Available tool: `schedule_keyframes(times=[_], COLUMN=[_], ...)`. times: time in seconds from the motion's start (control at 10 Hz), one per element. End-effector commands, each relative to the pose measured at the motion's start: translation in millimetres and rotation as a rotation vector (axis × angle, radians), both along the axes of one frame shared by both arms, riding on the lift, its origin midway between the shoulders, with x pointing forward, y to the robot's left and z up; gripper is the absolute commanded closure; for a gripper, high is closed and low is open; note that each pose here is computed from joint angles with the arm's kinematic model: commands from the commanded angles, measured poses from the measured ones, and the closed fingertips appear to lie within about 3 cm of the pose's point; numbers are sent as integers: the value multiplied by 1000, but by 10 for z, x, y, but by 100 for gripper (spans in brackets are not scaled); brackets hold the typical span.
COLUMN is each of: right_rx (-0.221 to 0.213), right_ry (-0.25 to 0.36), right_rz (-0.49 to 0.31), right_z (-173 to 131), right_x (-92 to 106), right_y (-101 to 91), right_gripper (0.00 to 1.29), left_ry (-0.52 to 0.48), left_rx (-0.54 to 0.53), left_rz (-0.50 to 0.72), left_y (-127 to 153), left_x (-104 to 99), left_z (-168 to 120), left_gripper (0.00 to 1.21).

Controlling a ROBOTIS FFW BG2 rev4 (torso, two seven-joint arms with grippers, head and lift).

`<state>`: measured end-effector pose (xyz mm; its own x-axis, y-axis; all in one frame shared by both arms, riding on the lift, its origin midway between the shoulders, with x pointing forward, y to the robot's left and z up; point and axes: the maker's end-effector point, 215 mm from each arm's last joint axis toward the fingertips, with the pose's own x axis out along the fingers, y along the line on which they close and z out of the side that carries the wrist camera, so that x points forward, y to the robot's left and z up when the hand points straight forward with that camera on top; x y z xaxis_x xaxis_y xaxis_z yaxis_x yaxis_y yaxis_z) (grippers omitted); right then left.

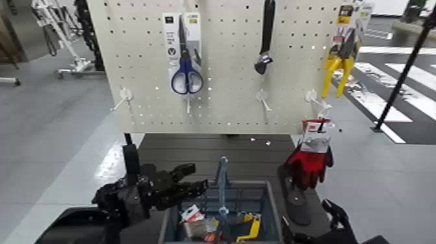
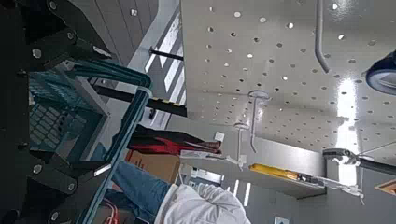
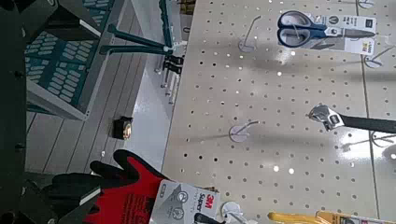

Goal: Put the yellow paint brush into the crate.

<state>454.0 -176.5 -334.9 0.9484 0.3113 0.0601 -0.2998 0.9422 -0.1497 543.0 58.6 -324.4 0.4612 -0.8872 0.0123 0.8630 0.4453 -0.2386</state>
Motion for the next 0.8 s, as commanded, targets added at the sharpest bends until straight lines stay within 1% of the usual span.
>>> schedule_keyframes(times=[0.1, 0.2, 0.3, 0.4, 0.6, 0.7, 0.8], right_rx=[-4, -3, -3, -4, -7, -7, -6], right_ry=[-2, -2, -2, -2, -3, -3, -4], right_rz=[-2, -3, -3, -2, -5, -9, -12], right_z=[5, 6, 6, 6, 8, 6, 8], right_x=[-11, -9, -9, -10, -20, -27, -34], right_y=[-25, -34, -34, -31, -59, -70, -83], right_gripper=[14, 14, 14, 14, 14, 14, 14], left_ry=[-44, -22, -4, -8, 7, -9, -35], left_rx=[0, -25, -35, -32, -26, -25, 15], left_rz=[81, 100, 87, 78, 59, 68, 116], left_y=[105, 104, 67, 52, -29, -49, 3], left_x=[125, 122, 90, 79, -11, -58, -87], left_z=[99, 93, 70, 81, -6, -16, -62], left_gripper=[42, 42, 34, 1, 0, 0, 0])
